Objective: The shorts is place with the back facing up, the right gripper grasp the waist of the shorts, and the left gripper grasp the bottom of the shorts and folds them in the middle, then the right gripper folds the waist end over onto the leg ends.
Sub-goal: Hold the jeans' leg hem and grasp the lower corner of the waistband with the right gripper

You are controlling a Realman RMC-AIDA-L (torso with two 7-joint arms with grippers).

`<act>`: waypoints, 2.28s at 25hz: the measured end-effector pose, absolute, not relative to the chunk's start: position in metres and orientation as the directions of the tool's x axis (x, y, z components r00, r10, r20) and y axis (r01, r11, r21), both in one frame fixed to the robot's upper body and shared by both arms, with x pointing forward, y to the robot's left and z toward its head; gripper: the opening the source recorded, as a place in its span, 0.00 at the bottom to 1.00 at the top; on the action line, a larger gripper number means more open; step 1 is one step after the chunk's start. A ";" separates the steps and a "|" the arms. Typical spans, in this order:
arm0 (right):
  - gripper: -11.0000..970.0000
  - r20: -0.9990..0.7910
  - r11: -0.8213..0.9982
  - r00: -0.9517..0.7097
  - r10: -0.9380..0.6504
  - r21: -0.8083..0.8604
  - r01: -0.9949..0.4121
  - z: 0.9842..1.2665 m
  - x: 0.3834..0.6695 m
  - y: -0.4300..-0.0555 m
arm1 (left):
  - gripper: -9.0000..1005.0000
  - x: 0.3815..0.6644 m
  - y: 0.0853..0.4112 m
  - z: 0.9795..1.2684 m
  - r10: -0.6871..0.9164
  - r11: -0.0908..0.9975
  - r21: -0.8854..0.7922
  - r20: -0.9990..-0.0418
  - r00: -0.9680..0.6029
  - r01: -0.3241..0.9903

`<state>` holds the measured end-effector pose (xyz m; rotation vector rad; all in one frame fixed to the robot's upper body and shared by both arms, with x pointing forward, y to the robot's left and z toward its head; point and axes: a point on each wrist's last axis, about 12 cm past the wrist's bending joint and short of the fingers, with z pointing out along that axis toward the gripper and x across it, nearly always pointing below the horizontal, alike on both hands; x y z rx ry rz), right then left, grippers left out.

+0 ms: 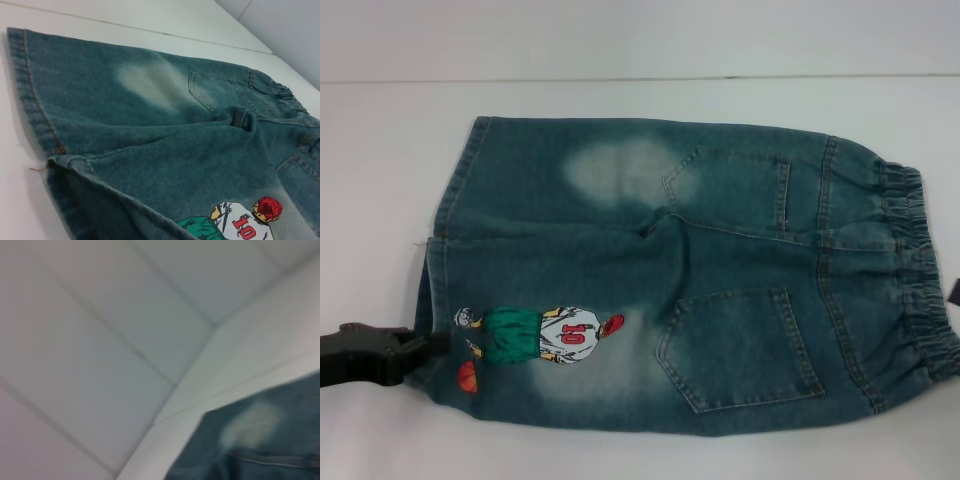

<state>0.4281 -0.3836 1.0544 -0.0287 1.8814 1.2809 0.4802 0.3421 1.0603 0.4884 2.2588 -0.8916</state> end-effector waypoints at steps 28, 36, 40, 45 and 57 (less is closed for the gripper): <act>0.97 -0.495 0.588 -0.721 0.485 0.795 -0.149 1.028 0.422 -0.405 | 0.06 0.482 0.336 1.060 0.120 0.682 -0.469 -0.685 -0.718 0.561; 0.97 -0.494 0.605 -0.735 0.465 0.783 -0.143 1.024 0.430 -0.400 | 0.06 0.482 0.336 1.061 0.119 0.677 -0.473 -0.686 -0.718 0.564; 0.97 -0.493 0.617 -0.744 0.451 0.774 -0.139 1.022 0.433 -0.397 | 0.06 0.482 0.336 1.061 0.122 0.676 -0.471 -0.687 -0.717 0.567; 0.97 -0.496 0.616 -0.748 0.440 0.773 -0.150 1.022 0.437 -0.393 | 0.06 0.484 0.335 1.062 0.124 0.673 -0.471 -0.688 -0.715 0.571; 0.97 -0.478 0.616 -0.771 0.421 0.774 -0.144 1.021 0.442 -0.389 | 0.06 0.484 0.335 1.062 0.123 0.671 -0.473 -0.688 -0.715 0.571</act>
